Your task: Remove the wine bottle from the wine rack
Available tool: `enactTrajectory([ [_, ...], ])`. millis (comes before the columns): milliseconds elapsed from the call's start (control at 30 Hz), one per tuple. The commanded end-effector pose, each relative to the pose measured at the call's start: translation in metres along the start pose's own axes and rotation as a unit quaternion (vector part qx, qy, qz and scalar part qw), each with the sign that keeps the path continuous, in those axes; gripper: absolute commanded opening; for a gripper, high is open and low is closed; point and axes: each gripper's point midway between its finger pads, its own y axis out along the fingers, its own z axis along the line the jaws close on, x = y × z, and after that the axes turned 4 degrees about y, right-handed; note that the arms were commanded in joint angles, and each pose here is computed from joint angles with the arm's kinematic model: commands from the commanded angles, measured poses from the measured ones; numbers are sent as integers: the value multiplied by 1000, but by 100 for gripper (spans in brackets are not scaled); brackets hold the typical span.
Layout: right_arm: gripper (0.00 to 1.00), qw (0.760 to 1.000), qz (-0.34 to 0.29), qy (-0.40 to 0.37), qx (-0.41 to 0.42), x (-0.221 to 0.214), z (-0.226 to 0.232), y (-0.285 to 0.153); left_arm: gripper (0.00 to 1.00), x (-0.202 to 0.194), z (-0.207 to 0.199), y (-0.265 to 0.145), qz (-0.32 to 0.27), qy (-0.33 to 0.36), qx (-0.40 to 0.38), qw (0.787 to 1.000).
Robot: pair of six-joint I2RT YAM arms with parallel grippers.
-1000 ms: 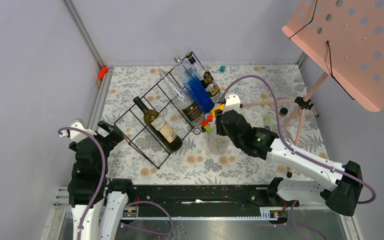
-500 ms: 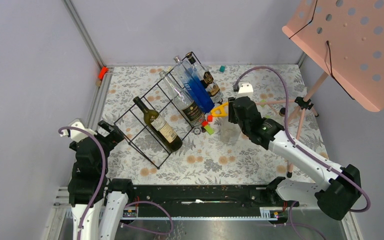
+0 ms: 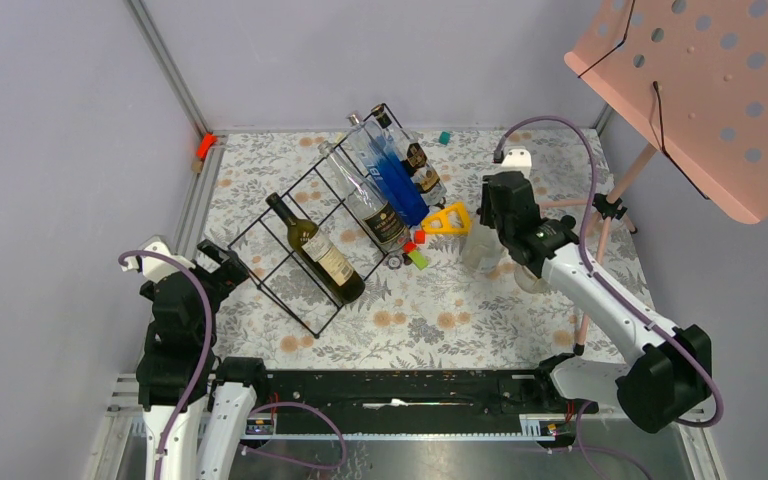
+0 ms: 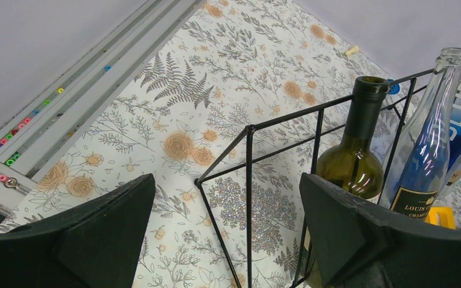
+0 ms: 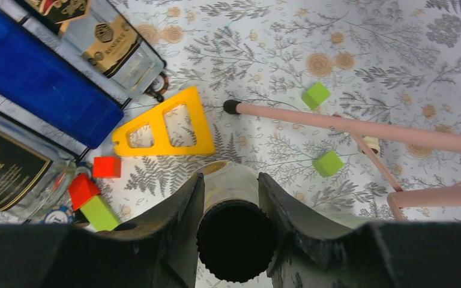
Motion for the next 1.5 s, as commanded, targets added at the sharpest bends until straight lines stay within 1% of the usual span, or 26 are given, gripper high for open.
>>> enactTrajectory([
  [0, 0, 997, 49, -36, -50, -20, -35, 6, 99, 8, -8, 3, -12, 3, -16, 1000],
  [167, 0, 996, 46, -18, -77, -10, -56, 11, 99, 8, -9, 3, -11, 3, -19, 1000],
  [333, 0, 992, 44, 3, -122, -5, -80, 12, 99, 8, -9, 2, -13, 2, -19, 1000],
  [533, 0, 989, 47, 24, -139, -7, -91, 11, 99, 8, -10, 2, -12, 3, -21, 1000],
  [600, 2, 988, 47, 30, -143, -7, -93, 10, 99, 8, -10, 3, -12, 3, -21, 1000],
  [667, 8, 988, 46, 34, -140, -7, -93, 9, 99, 8, -10, 3, -12, 3, -22, 1000],
  [767, 22, 989, 45, 36, -138, -6, -93, 8, 99, 8, -11, 3, -11, 3, -23, 1000],
  [900, 38, 989, 40, 35, -135, -2, -92, 7, 99, 8, -11, 3, -11, 4, -24, 1000],
  [1100, 51, 990, 29, 41, -128, 7, -90, 3, 99, 8, -11, 2, -13, 3, -24, 1000],
  [1233, 67, 992, 24, 39, -119, 14, -88, -1, 99, 8, -11, 3, -12, 3, -25, 1000],
  [1333, 76, 992, 20, 37, -119, 19, -90, -7, 99, 7, -11, 3, -11, 4, -25, 1000],
  [1467, 80, 993, 7, 37, -113, 29, -90, -17, 99, 7, -12, 3, -11, 4, -27, 1000],
])
